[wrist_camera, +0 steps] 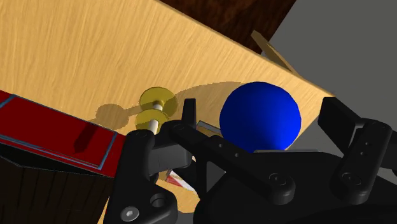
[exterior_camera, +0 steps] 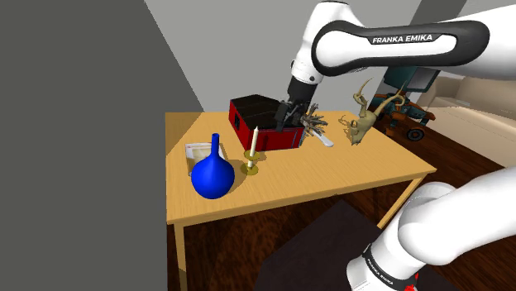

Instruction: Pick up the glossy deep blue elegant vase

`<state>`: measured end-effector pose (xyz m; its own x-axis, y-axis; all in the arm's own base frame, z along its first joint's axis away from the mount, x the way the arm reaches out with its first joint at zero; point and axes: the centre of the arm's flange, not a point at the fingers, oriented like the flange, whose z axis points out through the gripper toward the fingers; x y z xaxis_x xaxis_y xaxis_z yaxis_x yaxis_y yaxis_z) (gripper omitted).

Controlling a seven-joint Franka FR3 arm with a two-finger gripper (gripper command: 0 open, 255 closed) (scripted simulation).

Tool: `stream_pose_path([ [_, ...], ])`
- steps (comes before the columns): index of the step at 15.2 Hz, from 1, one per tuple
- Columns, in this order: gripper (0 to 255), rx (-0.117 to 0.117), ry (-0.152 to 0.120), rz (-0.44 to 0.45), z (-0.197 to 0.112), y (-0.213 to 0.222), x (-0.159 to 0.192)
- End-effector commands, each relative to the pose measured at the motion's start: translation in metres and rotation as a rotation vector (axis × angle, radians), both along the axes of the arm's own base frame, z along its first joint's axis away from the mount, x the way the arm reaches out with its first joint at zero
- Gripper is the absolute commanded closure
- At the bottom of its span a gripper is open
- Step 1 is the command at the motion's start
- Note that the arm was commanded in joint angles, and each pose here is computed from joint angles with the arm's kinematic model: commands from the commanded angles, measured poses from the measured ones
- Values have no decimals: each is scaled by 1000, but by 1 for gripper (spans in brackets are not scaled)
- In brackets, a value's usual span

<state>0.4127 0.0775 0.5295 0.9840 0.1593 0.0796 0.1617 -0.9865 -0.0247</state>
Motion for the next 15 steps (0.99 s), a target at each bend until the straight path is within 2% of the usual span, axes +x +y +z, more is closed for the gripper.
stream_pose_path([
  [1, 0, 1, -13, 3, -12, 15, 19],
  [15, 0, -2, -96, 28, -81, 108, 151],
])
